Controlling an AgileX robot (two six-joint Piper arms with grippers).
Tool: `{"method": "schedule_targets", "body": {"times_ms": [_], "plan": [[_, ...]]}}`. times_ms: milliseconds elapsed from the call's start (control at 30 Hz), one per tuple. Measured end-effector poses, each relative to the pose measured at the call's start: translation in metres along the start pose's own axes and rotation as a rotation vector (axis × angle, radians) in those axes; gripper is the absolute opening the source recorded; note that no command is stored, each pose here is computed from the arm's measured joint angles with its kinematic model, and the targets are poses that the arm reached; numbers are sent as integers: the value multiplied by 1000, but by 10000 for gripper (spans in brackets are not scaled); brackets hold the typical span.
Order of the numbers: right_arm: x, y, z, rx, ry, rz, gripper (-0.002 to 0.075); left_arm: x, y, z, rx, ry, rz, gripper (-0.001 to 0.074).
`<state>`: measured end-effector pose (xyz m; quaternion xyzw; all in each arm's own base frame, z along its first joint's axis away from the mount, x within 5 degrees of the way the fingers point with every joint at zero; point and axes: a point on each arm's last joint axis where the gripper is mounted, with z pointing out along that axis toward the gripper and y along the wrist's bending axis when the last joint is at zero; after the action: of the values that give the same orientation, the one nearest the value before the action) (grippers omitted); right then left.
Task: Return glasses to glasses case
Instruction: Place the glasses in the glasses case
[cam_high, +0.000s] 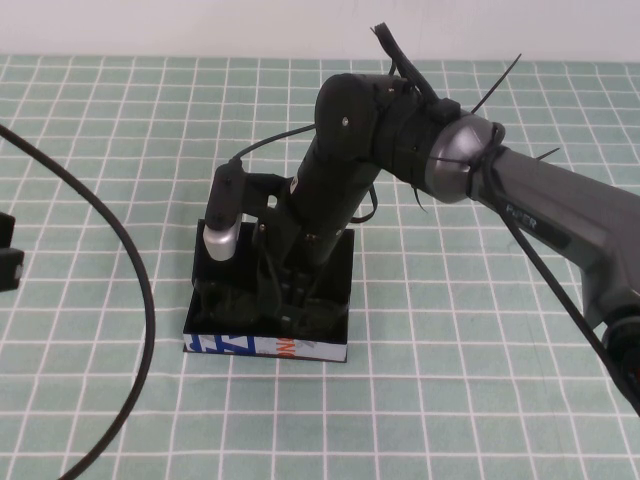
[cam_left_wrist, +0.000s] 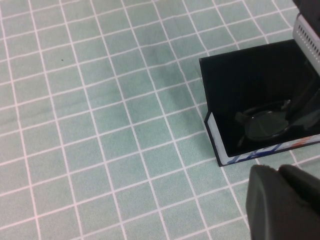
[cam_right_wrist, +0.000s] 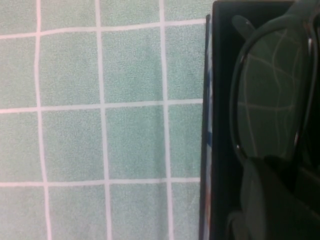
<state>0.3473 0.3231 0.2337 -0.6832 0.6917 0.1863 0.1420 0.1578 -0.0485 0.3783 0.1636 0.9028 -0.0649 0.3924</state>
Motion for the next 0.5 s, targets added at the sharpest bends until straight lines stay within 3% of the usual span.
{"method": "schedule_targets", "body": {"times_ms": [333,500], "plan": [[-1,-3,1,28,-18,30,127,0,0,0,1,0,-1,-2],[-3,-4,1,44,-30,32,145,0,0,0,1,0,-1,-2]]}}
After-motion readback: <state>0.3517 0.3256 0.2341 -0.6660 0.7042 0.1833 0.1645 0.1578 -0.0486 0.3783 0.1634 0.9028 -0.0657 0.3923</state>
